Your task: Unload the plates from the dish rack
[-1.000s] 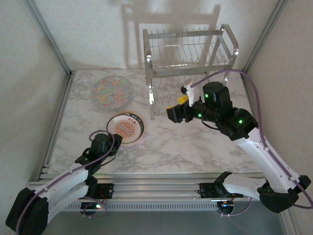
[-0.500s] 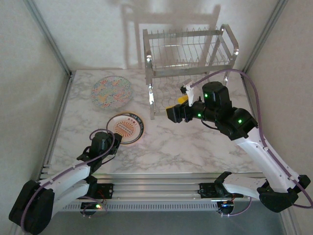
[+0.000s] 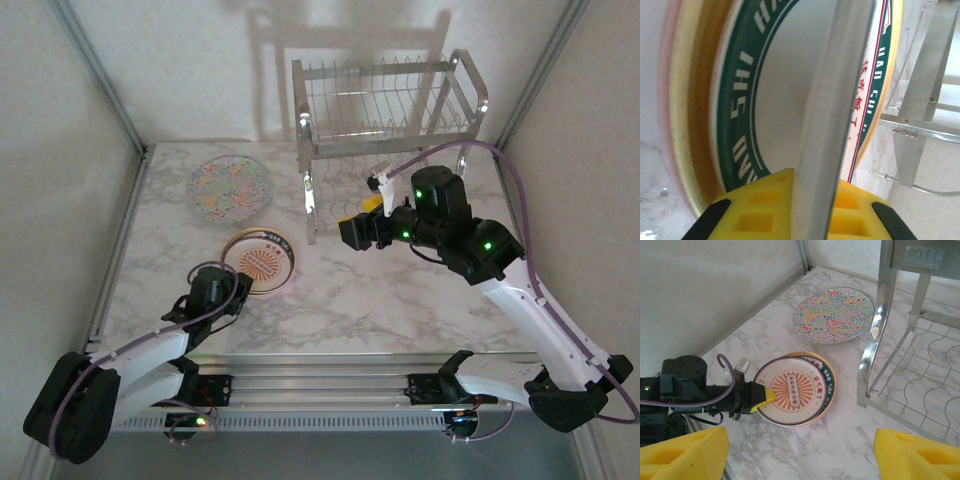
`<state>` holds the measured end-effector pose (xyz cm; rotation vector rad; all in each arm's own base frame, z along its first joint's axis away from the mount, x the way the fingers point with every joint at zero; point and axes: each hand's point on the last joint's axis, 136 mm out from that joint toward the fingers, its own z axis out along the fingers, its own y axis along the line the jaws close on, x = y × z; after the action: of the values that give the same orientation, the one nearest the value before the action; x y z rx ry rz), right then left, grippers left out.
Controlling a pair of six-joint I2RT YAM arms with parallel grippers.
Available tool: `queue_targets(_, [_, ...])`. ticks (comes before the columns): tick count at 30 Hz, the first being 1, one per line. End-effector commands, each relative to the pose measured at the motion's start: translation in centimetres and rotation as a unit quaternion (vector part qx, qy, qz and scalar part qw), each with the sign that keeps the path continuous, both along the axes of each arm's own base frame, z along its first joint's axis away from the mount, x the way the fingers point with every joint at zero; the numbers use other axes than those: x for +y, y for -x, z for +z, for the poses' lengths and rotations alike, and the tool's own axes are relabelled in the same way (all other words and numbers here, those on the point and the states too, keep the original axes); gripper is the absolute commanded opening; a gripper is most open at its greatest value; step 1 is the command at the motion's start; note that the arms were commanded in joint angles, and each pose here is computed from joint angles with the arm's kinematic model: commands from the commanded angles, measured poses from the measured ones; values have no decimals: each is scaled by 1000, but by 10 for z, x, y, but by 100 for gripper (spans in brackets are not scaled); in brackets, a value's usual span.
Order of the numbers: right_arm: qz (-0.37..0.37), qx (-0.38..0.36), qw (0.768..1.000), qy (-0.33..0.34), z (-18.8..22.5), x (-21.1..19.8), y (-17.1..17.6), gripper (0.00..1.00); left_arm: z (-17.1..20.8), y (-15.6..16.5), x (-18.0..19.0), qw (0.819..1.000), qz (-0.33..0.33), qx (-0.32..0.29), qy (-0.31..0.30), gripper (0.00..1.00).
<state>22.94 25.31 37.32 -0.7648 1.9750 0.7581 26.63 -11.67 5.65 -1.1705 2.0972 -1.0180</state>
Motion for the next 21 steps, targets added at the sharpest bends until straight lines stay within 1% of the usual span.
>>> queue_targets(1, [9, -7, 1000, -22, 12, 6, 3, 77, 15, -10, -5, 1000, -13, -20, 1, 8])
queue_targets(8, [5, -8, 1000, -21, 11, 4, 3, 77, 22, -16, -7, 1000, -21, -12, -19, 23])
queue_targets(15, [4, -11, 1000, -23, 14, 5, 1, 77, 20, -18, -7, 998, -31, 18, -46, 43])
queue_targets(19, [5, -11, 1000, -23, 15, 7, -1, 77, 18, -18, -4, 997, -27, 35, -56, 49])
queue_targets(21, [5, -11, 1000, -22, 14, 7, -1, 77, 20, -19, -3, 997, -25, 39, -64, 50])
